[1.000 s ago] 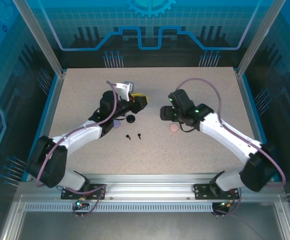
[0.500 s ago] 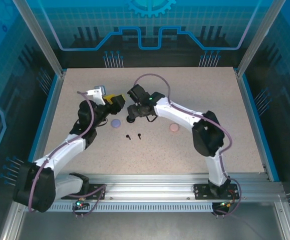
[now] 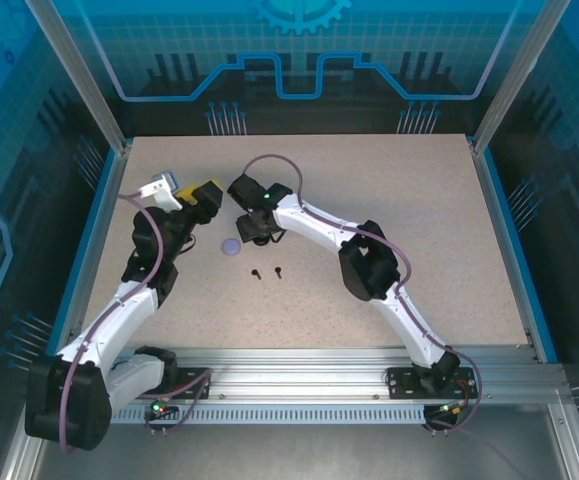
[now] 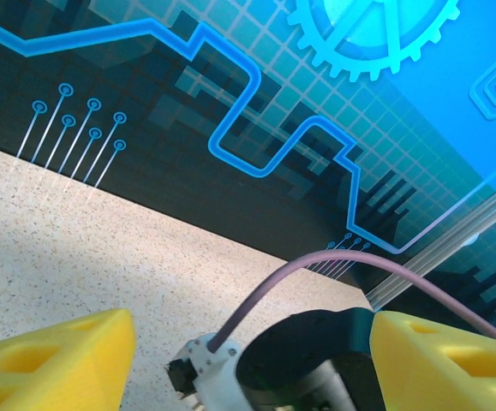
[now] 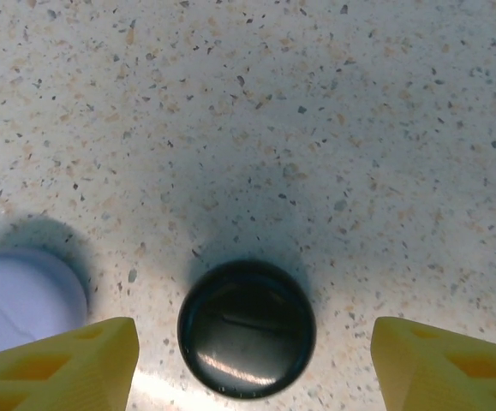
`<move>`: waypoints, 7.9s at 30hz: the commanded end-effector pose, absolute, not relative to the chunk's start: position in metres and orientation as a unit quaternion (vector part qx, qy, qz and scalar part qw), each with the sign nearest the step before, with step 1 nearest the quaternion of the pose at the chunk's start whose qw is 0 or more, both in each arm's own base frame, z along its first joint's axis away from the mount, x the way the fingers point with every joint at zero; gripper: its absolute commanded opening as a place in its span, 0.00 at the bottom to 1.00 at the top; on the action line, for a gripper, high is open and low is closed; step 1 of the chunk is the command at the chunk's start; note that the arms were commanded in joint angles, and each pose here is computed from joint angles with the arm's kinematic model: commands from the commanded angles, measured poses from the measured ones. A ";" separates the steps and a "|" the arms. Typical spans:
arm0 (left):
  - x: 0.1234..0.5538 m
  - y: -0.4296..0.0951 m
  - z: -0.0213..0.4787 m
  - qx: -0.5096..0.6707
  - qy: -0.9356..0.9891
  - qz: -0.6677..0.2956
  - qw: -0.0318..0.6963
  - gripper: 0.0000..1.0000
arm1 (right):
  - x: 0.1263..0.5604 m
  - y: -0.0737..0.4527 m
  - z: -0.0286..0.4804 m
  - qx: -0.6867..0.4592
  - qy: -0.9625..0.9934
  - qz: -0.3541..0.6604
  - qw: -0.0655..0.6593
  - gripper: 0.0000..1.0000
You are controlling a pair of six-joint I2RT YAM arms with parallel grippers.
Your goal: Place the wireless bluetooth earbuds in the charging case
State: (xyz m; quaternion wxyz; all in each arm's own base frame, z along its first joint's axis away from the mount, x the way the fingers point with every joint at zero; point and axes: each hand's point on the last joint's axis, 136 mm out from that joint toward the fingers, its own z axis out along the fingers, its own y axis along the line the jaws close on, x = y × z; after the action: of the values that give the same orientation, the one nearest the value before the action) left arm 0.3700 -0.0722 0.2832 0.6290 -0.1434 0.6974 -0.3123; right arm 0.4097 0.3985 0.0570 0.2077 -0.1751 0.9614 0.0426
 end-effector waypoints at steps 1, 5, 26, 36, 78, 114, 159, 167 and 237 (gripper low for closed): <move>0.368 -0.065 0.286 -0.159 0.689 -0.315 0.633 0.75 | 0.401 0.398 0.044 -0.169 0.968 0.016 0.186 0.73; 0.368 -0.065 0.287 -0.159 0.688 -0.315 0.634 0.75 | 0.403 0.400 0.035 -0.158 0.970 0.012 0.182 0.72; 0.371 -0.067 0.282 -0.154 0.692 -0.319 0.629 0.75 | 0.402 0.405 0.004 -0.148 0.976 0.015 0.161 0.49; 0.372 -0.076 0.273 -0.140 0.703 -0.333 0.613 0.75 | 0.408 0.401 0.056 -0.133 0.969 0.043 0.203 0.32; 0.372 -0.252 0.200 0.071 0.660 -0.525 0.532 0.66 | 0.382 0.275 0.226 0.285 0.848 0.282 0.345 0.28; 0.382 -0.281 0.215 0.078 0.641 -0.539 0.541 0.18 | 0.374 0.286 0.223 0.284 0.847 0.289 0.345 0.26; 0.335 -0.259 0.280 0.253 0.636 -0.549 0.480 0.00 | 0.324 0.235 0.288 -0.176 0.803 0.311 0.477 0.72; 0.326 -0.263 0.288 0.269 0.627 -0.570 0.458 0.00 | 0.320 0.258 0.285 -0.239 0.781 0.352 0.457 0.71; 0.331 -0.245 0.290 0.193 0.604 -0.573 0.519 0.00 | 0.310 0.235 0.257 0.010 0.752 0.412 0.514 0.64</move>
State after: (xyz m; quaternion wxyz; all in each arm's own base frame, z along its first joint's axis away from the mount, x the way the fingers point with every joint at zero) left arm 0.3333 -0.2482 0.2773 0.4941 0.1980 0.6262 -0.5697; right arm 0.3025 0.2289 0.2346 0.4867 0.0002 0.7762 0.4008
